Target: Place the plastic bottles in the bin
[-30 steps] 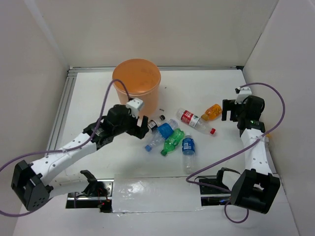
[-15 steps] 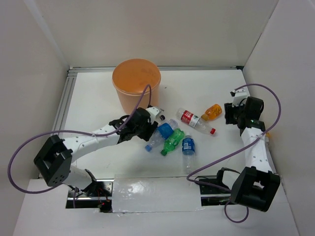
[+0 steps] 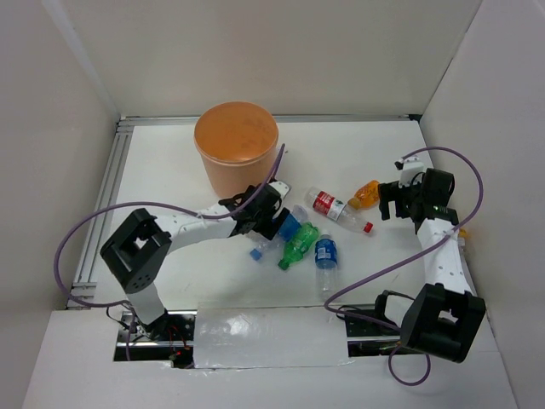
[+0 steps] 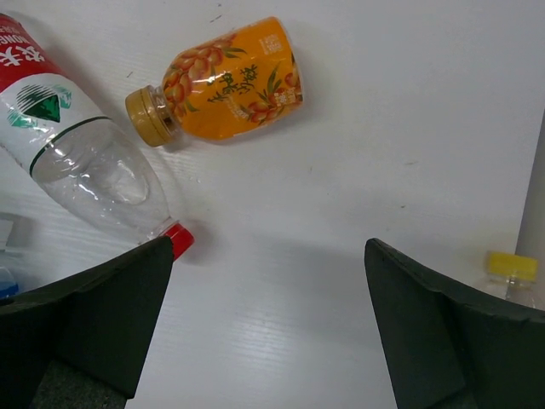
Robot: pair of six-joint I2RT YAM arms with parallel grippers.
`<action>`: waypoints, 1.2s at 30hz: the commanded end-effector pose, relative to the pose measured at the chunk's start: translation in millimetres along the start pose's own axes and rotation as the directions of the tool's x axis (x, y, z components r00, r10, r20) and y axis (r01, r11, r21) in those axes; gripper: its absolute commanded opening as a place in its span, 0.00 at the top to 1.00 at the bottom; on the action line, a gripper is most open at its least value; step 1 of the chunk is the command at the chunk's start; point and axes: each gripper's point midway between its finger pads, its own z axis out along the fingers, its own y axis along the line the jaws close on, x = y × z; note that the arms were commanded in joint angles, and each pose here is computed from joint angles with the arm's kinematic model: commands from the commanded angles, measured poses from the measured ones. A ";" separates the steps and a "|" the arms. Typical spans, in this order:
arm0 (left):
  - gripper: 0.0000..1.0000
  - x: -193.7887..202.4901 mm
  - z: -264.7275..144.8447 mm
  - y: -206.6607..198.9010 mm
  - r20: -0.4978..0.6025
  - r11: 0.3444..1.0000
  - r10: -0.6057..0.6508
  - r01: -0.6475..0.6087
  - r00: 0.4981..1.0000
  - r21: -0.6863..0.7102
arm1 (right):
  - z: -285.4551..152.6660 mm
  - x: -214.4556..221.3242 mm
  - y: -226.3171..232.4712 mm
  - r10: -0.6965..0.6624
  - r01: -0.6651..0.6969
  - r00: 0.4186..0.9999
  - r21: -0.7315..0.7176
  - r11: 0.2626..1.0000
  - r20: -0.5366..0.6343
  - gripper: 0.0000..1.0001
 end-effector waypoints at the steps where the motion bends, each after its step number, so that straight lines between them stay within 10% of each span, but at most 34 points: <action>1: 0.02 -16.5 17.8 12.0 0.028 0.998 -0.010 0.011 1.000 -0.058 | -1.2 -8.4 0.9 -0.012 0.013 1.000 -0.025 1.000 0.016 0.00; 15: 0.71 11.2 35.5 4.1 -0.067 0.999 -0.018 0.020 0.998 0.029 | -0.7 -4.3 -4.8 -0.022 0.022 1.000 0.007 1.000 0.003 0.00; 21: 0.99 -91.3 -67.2 -20.8 0.221 0.992 -0.022 -0.006 0.975 0.126 | -21.1 -21.5 -43.3 -0.042 0.033 0.998 0.231 0.972 0.035 0.00; 30: 0.99 -238.8 -181.8 74.4 0.599 0.967 -0.249 0.231 0.761 0.108 | -27.0 -6.6 -80.9 0.046 -0.037 0.999 0.429 0.903 -0.011 0.02; 36: 0.98 -251.3 -146.8 148.3 0.610 0.914 -0.321 0.406 0.725 -0.001 | -26.6 -3.1 -92.2 0.085 -0.064 0.996 0.465 0.883 -0.026 0.34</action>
